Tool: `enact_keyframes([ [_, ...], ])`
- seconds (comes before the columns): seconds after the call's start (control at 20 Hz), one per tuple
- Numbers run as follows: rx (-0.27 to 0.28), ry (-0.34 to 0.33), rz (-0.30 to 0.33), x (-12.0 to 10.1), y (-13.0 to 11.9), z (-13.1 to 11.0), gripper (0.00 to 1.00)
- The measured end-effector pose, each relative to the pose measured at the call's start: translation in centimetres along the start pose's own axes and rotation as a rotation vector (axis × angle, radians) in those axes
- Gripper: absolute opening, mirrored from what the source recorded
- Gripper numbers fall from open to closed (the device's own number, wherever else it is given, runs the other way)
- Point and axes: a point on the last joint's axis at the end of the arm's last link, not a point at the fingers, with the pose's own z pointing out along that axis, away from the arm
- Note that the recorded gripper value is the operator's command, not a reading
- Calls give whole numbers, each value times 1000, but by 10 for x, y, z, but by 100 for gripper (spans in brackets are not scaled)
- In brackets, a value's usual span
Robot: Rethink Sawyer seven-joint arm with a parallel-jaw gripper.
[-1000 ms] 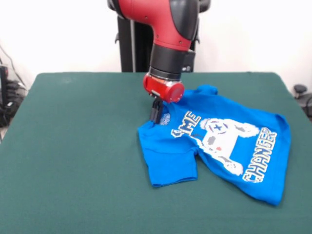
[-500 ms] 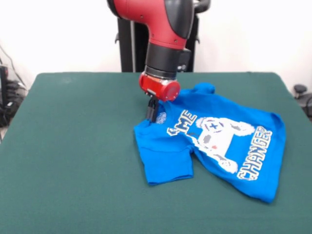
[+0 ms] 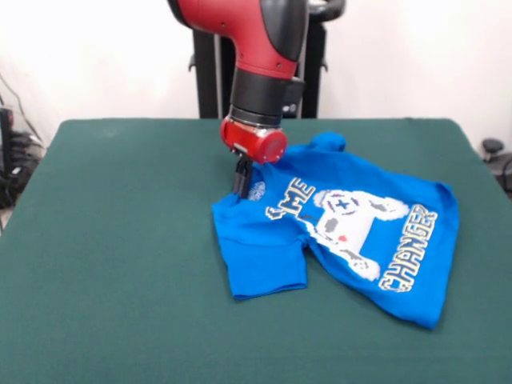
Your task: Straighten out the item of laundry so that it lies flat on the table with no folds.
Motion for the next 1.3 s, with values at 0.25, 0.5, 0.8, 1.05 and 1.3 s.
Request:
enact_keyframes([
  [0.25,-3,-4,-1,1,0,1,0],
  [0.5,-4,-4,-3,1,-1,0,0],
  [0.8,-6,-2,-9,1,-2,0,0],
  [1.05,-9,1,-14,-2,-7,0,0],
  [1.3,-12,8,-19,-13,-25,1,0],
])
